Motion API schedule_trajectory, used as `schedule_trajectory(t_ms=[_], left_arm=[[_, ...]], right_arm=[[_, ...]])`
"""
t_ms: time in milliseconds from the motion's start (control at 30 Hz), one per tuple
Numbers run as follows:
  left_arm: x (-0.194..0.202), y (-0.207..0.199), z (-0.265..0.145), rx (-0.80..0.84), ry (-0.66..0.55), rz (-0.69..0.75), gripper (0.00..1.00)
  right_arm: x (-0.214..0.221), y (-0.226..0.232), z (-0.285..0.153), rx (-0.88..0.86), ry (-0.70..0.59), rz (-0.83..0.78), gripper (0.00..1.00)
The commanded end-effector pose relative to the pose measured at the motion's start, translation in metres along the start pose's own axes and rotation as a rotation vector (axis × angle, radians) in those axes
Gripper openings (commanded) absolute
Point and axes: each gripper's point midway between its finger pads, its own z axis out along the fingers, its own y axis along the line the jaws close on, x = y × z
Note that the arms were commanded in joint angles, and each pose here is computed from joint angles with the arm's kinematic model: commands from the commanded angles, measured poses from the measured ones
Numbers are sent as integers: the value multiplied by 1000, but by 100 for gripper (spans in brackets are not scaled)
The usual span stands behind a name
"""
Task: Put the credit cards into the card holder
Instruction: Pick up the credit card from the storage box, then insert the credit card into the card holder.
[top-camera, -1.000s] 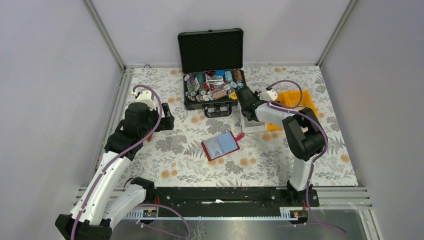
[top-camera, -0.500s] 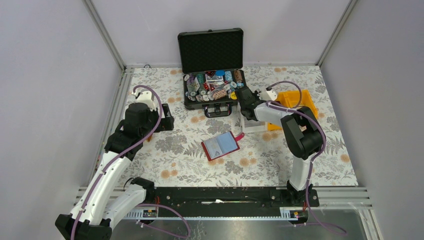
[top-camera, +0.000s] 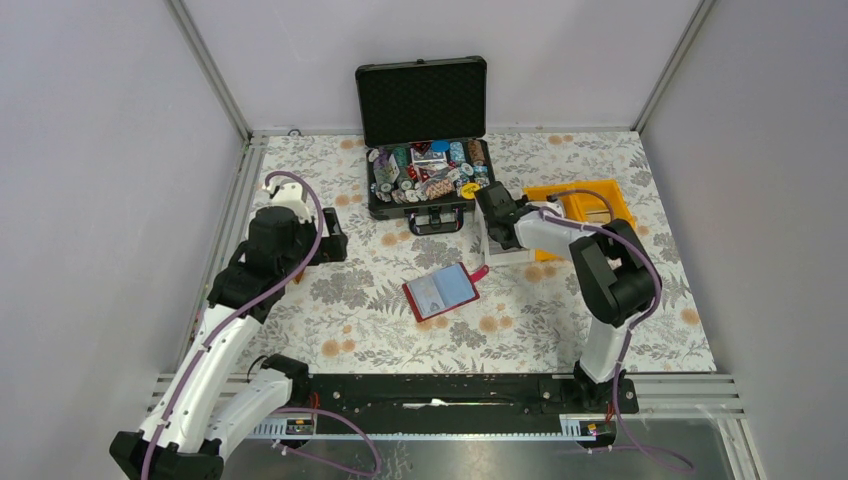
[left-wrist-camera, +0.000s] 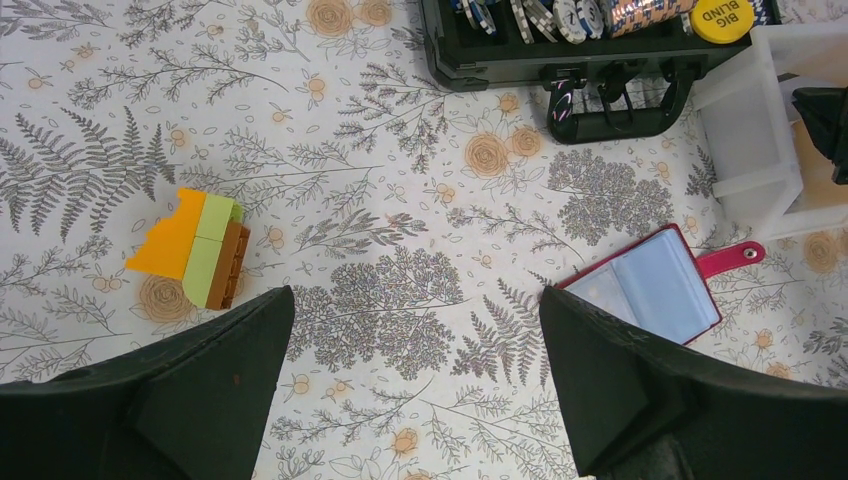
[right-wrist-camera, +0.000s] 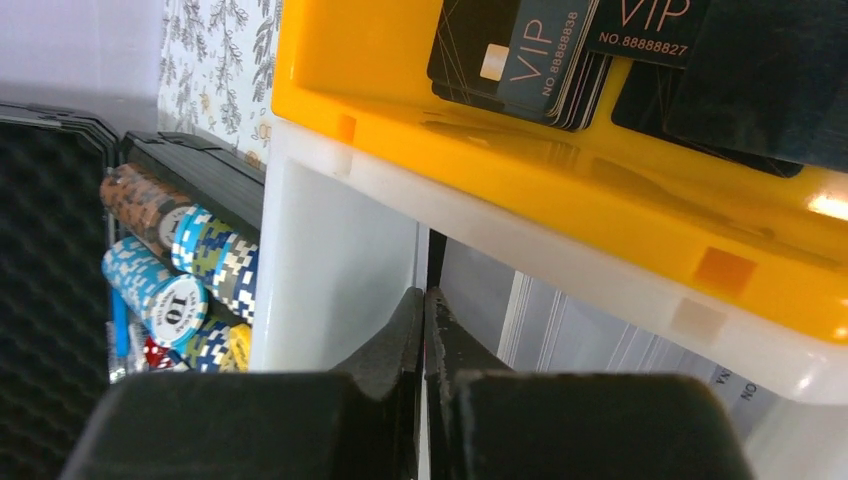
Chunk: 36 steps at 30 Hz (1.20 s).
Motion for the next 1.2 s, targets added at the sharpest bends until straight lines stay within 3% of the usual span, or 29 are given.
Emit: schedule_trajectory(t_ms=[0,367,667,900,1167], left_arm=[[-14,-2,-5,10,-70,4,99],[-10,-4,-2,21,-56,-10,99],[4,-43,-2,201,1,-239,99],[60,-72,32,327,157,-403,97],[101,-102,58,417,271,-486,93]], right_arm=[[-29,7,-15,-15,-46,100,0],[-89,9,-56,-104,-155,93,0],[-130,16,-114,-348,-144,-157,0],[-88,23,-161,-630,125,-497,0],[-2,10,-208,-921,566,-775,0]])
